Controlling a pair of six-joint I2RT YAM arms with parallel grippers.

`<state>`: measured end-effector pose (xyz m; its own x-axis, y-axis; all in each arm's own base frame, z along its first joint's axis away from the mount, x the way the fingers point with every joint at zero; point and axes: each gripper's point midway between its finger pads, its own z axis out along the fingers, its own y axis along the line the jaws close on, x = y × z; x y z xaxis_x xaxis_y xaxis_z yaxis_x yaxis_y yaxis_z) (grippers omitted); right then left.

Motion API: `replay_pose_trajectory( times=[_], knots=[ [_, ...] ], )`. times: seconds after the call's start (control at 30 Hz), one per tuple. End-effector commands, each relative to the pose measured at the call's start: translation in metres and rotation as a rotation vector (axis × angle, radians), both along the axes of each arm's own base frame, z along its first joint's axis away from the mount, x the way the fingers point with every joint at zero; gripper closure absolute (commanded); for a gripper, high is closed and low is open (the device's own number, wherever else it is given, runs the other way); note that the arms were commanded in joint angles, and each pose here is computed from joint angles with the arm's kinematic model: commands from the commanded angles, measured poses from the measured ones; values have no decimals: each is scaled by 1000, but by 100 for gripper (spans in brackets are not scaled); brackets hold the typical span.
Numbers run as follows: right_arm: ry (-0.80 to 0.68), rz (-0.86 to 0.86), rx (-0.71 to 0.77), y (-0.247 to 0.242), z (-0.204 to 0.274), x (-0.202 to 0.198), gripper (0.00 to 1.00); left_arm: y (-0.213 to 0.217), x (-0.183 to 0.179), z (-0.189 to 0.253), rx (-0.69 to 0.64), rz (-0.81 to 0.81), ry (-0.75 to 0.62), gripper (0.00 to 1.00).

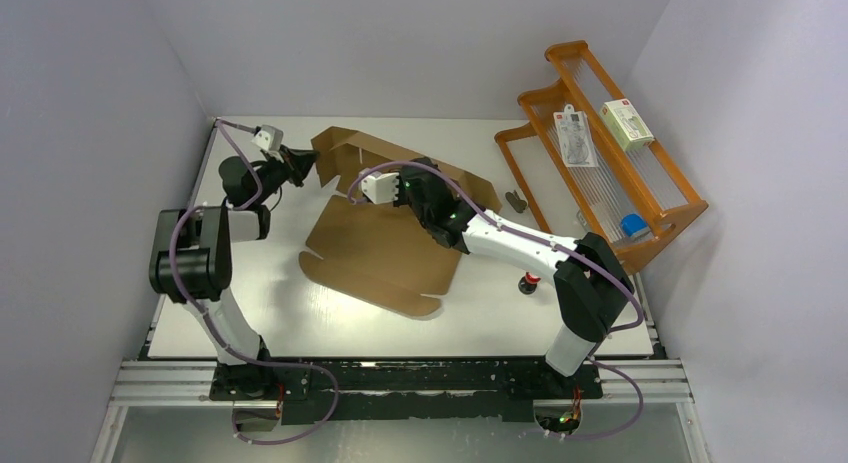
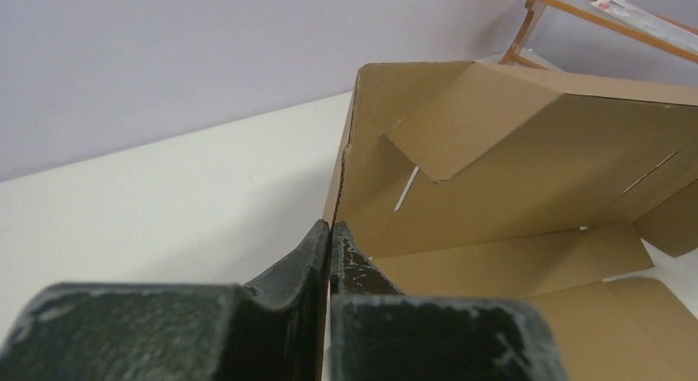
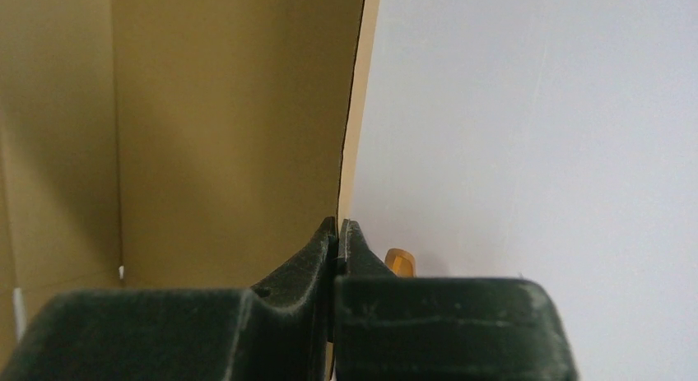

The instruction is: Fold the paper box

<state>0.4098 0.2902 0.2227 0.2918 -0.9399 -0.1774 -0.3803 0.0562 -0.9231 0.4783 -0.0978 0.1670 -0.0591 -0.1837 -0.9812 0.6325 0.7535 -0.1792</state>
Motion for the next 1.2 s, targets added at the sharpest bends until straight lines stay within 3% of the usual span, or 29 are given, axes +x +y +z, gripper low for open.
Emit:
replay_pose_trajectory(
  times=[0.0,0.33,0.6,1.17],
  knots=[
    [-4,9,16,4,0,3,100,1,-16,27,49,29,-62,95],
    [-19,-14,4,6,-9,-2,100,5,-42,5,64,139,139,95],
    [-26,-30,5,13,-23,-17,100,-17,-75,-4,46,152,213,95],
    [-107,-23,13,27,-36,-59,100,-40,-135,-29,12,182,221,95]
  ],
)
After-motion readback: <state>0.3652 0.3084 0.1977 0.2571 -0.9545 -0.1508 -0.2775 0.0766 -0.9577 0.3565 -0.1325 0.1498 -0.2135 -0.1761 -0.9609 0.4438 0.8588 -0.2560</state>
